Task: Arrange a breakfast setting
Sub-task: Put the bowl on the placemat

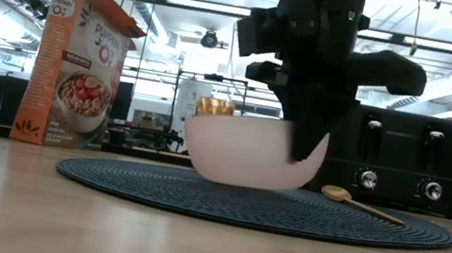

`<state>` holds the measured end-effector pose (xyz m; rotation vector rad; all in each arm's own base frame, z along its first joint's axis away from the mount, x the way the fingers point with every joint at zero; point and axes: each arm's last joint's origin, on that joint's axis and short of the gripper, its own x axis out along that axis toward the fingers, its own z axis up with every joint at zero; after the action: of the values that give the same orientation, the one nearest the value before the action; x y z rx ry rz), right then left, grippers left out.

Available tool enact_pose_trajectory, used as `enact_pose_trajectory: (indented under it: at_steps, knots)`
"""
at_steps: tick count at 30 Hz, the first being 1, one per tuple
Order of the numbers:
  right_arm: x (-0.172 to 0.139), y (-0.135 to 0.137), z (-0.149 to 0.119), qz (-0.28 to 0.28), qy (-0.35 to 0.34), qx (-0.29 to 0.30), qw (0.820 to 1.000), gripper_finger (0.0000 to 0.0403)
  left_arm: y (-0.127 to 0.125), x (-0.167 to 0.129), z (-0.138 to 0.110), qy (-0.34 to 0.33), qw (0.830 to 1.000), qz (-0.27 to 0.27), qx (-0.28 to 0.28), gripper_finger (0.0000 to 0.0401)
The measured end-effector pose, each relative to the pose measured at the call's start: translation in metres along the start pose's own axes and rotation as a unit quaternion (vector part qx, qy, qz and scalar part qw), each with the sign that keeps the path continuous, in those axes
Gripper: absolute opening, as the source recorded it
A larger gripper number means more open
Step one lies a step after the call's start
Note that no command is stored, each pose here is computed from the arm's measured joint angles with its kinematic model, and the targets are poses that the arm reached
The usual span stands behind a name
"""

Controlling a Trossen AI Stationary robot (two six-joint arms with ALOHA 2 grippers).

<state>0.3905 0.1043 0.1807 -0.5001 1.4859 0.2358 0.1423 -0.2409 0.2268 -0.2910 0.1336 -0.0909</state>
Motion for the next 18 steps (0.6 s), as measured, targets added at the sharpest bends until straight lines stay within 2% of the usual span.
enact_pose_trajectory:
  at_steps: [12,18]
  knots:
    - [-0.0001,-0.0004,0.0014,-0.009,-0.006,-0.003,1.000,0.0037,0.0001,0.0000,0.0005,-0.005,1.000,0.005,-0.006,0.0222]
    - [-0.0002,-0.0001,0.0026,-0.009,-0.012,-0.006,1.000,0.0074,0.0001,0.0000,0.0005,-0.005,1.000,0.005,-0.007,0.0222]
